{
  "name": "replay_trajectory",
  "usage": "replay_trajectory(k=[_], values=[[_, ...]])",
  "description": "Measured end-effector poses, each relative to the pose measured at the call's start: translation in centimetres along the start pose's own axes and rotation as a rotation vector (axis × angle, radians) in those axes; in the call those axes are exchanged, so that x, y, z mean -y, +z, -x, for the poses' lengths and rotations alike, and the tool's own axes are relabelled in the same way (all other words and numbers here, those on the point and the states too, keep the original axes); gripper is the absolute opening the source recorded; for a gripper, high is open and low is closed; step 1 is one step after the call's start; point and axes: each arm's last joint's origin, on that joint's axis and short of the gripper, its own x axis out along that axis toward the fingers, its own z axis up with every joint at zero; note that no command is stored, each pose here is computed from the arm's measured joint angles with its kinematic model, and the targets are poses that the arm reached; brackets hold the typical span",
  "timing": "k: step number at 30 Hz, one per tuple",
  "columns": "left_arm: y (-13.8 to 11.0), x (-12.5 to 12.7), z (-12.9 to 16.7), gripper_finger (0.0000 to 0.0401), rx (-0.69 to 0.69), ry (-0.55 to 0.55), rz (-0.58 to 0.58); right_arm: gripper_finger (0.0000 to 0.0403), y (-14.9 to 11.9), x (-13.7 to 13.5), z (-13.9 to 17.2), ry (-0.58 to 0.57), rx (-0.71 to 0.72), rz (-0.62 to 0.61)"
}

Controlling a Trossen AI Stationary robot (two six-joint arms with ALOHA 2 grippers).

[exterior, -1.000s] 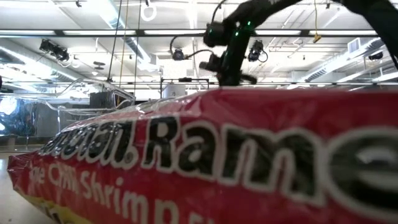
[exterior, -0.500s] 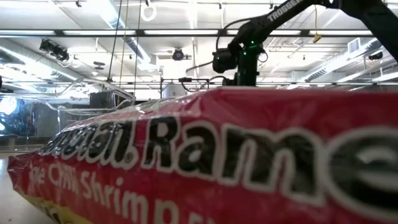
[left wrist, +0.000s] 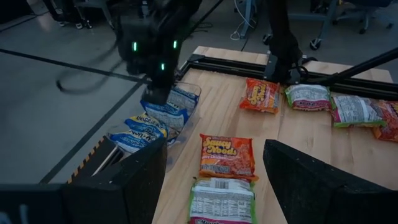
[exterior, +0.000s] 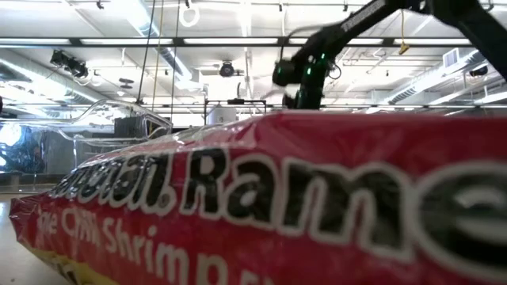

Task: Sort Maruchan noodles
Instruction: Adjust the blue noodle packs into the right transparent bin

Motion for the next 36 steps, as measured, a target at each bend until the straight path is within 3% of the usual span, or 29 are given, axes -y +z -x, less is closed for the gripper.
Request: replay_trajectory(k=[5,11,16,21,26,31,36], values=[[0.0,0.0,0.0,0.0272,0.0,0.0,-0.006,0.001,0.0,0.2,-1.3,-0.054,-0.008,0.024],[0.0,0.0,0.0,0.0272,0.004,-0.001,-0.039,0.0009,-0.4,1.8,3.4,-0.12,-0.019,0.007],[0.5,0.1,0.0,0.0272,0.044,-0.014,-0.041,0.001,-1.5,3.0,4.6,-0.243,-0.085,0.034],[0.9,0.2,0.0,0.0272,0.083,-0.037,-0.065,0.001,-2.0,2.9,2.6,-0.26,-0.132,0.052],[0.9,0.2,0.0,0.0272,0.084,-0.036,-0.078,0.001,-1.8,1.8,-0.2,-0.138,-0.125,0.056],[0.9,0.2,0.0,0.0272,0.085,-0.034,-0.098,0.0011,-0.6,-0.1,-0.4,0.017,0.03,0.03],[1.0,0.2,0.0,0.0272,0.086,-0.035,-0.099,0.0011,-0.4,1.2,-0.5,-0.046,-0.001,0.012]])
